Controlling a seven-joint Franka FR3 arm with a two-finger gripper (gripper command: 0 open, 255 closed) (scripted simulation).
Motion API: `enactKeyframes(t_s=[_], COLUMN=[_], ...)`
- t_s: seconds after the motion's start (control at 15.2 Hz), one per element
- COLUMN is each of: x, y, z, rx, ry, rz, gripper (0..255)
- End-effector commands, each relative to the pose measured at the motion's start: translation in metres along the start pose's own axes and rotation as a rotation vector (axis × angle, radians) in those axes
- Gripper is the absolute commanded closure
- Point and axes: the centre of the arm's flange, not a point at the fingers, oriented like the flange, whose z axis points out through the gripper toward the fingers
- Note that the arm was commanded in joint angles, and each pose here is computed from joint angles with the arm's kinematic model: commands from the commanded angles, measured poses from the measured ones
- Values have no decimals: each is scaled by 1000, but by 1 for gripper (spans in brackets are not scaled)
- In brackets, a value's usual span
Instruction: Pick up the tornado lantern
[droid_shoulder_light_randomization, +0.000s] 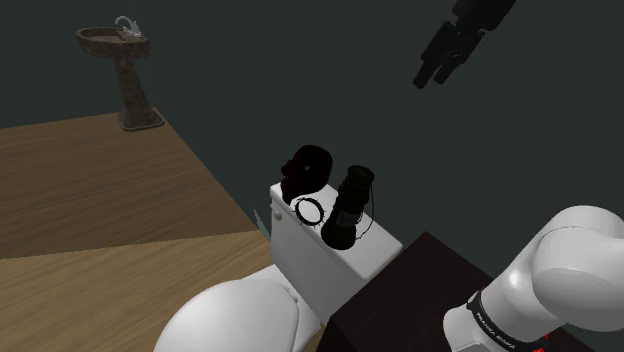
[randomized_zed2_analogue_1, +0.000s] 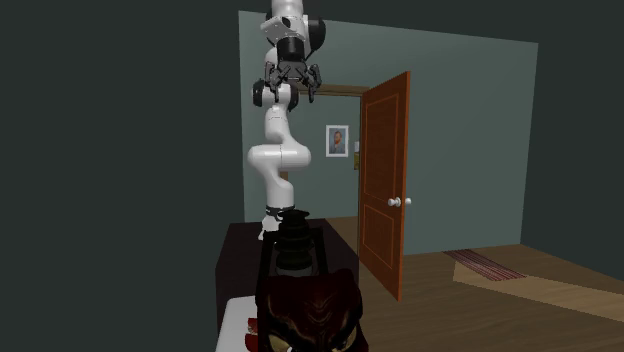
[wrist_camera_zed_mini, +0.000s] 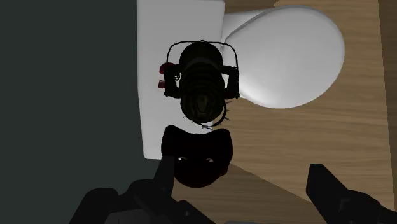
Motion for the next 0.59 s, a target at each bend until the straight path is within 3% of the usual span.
enactKeyframes(t_s=[0.0,0.53], x=[0,35], y=[0,-6], z=[0,103], rx=[0,-129], ry=[0,-43], rz=[0,408], gripper=[0,0])
